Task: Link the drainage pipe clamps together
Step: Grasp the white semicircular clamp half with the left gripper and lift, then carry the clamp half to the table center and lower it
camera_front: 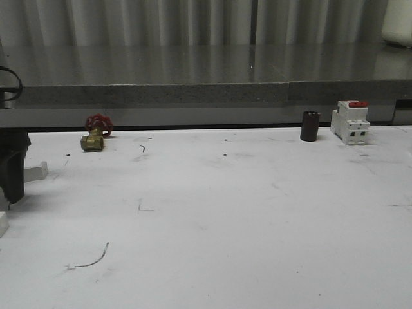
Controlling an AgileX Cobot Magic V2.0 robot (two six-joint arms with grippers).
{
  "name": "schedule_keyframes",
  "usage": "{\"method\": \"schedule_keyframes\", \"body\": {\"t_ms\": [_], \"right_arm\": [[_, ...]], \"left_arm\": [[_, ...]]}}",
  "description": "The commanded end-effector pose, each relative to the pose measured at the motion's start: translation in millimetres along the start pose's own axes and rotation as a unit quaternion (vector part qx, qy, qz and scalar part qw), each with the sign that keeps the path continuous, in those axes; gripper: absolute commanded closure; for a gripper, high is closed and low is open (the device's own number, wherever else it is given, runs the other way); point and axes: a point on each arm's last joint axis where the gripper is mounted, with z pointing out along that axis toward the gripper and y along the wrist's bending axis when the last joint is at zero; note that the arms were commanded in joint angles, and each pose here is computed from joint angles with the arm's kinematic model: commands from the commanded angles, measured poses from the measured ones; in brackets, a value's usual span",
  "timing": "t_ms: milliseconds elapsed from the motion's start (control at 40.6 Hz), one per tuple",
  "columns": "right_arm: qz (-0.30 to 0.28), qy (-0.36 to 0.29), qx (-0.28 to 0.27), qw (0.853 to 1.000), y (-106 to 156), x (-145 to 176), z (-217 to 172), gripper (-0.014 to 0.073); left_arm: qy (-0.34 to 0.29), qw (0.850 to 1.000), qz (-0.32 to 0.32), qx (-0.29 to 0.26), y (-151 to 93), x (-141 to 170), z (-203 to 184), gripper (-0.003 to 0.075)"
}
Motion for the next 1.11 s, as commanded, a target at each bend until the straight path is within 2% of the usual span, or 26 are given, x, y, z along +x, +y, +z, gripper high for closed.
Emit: {"method": "schedule_keyframes", "body": {"t_ms": [0, 148, 369, 566, 689, 837, 1083], "right_arm": [[-0.008, -0.046, 0.003, 0.999, 0.2, -16.5, -1.5, -0.005], [-0.008, -0.046, 0.003, 0.999, 0.2, -16.5, -1.5, -0.005], [-0.008, -0.046, 0.003, 0.999, 0.2, -16.5, -1.5, -0.005], [-0.008, -0.046, 0.003, 0.999, 0.2, -16.5, -1.5, -0.005], [-0.008, -0.046, 0.003, 0.999, 0.2, -16.5, -1.5, -0.005], [-0.008, -0.046, 0.003, 0.999, 0.2, -16.5, -1.5, -0.005], [-0.008, -0.046, 0.003, 0.999, 0.2, -16.5, -1.5, -0.005]], "left_arm": [[-0.032, 0.999, 0.0, 0.004, -3.0, -4.6, -21.3, 0.0307], [-0.032, 0.999, 0.001, 0.004, -3.0, -4.6, -21.3, 0.0418], [-0.033, 0.999, 0.002, 0.004, -3.0, -4.8, -21.3, 0.0531], [-0.034, 0.999, 0.002, 0.003, -2.9, -4.9, -21.4, 0.0606], [-0.034, 0.999, 0.007, 0.006, -7.1, -7.4, -24.5, 0.0619], [-0.026, 1.0, -0.004, 0.009, -32.2, -14.6, -35.8, 0.0629], [-0.035, 0.999, 0.01, 0.001, -109.2, -30.7, -58.4, 0.0628]]}}
